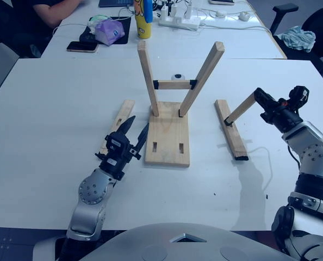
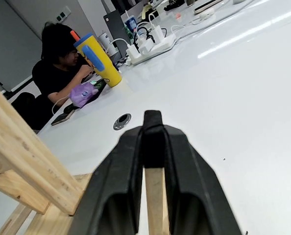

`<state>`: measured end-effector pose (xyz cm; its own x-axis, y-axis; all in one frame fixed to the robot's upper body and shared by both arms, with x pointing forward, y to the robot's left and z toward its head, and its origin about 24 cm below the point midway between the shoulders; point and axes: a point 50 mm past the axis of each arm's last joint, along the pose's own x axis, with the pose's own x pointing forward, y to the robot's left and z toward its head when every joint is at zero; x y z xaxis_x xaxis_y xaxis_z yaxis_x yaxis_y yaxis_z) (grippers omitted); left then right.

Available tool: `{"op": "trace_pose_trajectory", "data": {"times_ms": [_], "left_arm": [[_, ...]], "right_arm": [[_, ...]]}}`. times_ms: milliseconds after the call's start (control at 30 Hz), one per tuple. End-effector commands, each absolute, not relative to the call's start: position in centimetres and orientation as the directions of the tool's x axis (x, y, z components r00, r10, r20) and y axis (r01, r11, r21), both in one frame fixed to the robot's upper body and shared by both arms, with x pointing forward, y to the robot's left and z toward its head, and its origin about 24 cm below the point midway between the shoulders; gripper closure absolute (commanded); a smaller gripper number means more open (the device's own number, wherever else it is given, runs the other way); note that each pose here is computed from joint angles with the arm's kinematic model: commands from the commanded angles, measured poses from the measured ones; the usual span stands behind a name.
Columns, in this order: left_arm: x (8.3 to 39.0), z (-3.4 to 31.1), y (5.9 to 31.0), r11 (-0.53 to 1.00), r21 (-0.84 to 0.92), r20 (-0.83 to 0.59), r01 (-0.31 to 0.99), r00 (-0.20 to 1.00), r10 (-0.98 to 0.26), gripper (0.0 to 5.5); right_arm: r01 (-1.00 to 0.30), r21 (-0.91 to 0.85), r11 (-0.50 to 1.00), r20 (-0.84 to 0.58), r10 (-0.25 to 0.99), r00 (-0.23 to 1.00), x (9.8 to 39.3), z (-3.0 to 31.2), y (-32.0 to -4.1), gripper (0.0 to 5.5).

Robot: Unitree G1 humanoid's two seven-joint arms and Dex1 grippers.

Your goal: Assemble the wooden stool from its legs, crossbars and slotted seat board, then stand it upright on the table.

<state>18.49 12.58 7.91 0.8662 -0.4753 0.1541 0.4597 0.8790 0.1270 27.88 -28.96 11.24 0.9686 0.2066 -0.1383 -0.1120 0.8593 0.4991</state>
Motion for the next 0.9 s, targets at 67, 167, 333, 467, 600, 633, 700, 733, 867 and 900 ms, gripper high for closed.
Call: {"op": "trace_pose_trajectory", "data": {"times_ms": [67, 167, 333, 467, 600, 633, 700, 733, 867, 900], "left_arm": [[18.5, 7.7, 12.4, 0.87, 0.14, 0.144, 0.472, 0.86, -0.49, 3.22], [18.4, 7.6, 12.4, 0.868, 0.143, 0.14, 0.476, 0.858, -0.494, 3.22], [18.4, 7.7, 12.5, 0.87, 0.143, 0.14, 0.472, 0.86, -0.49, 3.22], [18.5, 7.8, 12.5, 0.87, 0.144, 0.14, 0.472, 0.86, -0.49, 3.22], [18.6, 7.9, 12.5, 0.866, 0.149, 0.142, 0.477, 0.856, -0.496, 3.22], [18.7, 8.0, 12.6, 0.865, 0.151, 0.143, 0.478, 0.855, -0.498, 3.22], [18.8, 8.2, 12.7, 0.862, 0.155, 0.145, 0.482, 0.852, -0.502, 3.22], [18.9, 8.2, 12.7, 0.861, 0.158, 0.145, 0.484, 0.851, -0.505, 3.22], [19.1, 8.4, 12.7, 0.844, 0.168, 0.139, 0.51, 0.835, -0.532, 3.22], [19.1, 8.5, 12.8, 0.84, 0.17, 0.137, 0.515, 0.832, -0.538, 3.22]], "right_arm": [[-0.07, 0.506, 0.86, -0.143, 0.164, 0.976, 27.8, 11.1, -29.4, 5.08], [-0.056, 0.514, 0.856, -0.139, 0.147, 0.979, 27.9, 11.3, -29.5, 5.08], [-0.059, 0.46, 0.886, -0.155, 0.145, 0.977, 27.8, 10.9, -29.3, 5.08], [-0.055, 0.411, 0.91, -0.164, 0.133, 0.977, 27.6, 10.4, -28.9, 5.08], [-0.029, 0.366, 0.93, -0.189, 0.105, 0.976, 27.1, 9.1, -28.3, 5.08], [-0.022, 0.359, 0.933, -0.196, 0.099, 0.976, 26.8, 8.6, -27.9, 5.08], [-0.022, 0.323, 0.946, -0.196, 0.09, 0.976, 25.9, 7.4, -27.0, 5.08], [-0.03, 0.29, 0.957, -0.188, 0.087, 0.978, 25.3, 6.7, -26.5, 5.08], [-0.071, 0.17, 0.983, -0.199, 0.104, 0.974, 22.9, 4.3, -24.8, 5.08], [-0.088, 0.133, 0.987, -0.195, 0.113, 0.974, 22.5, 4.0, -24.4, 5.08]]}}
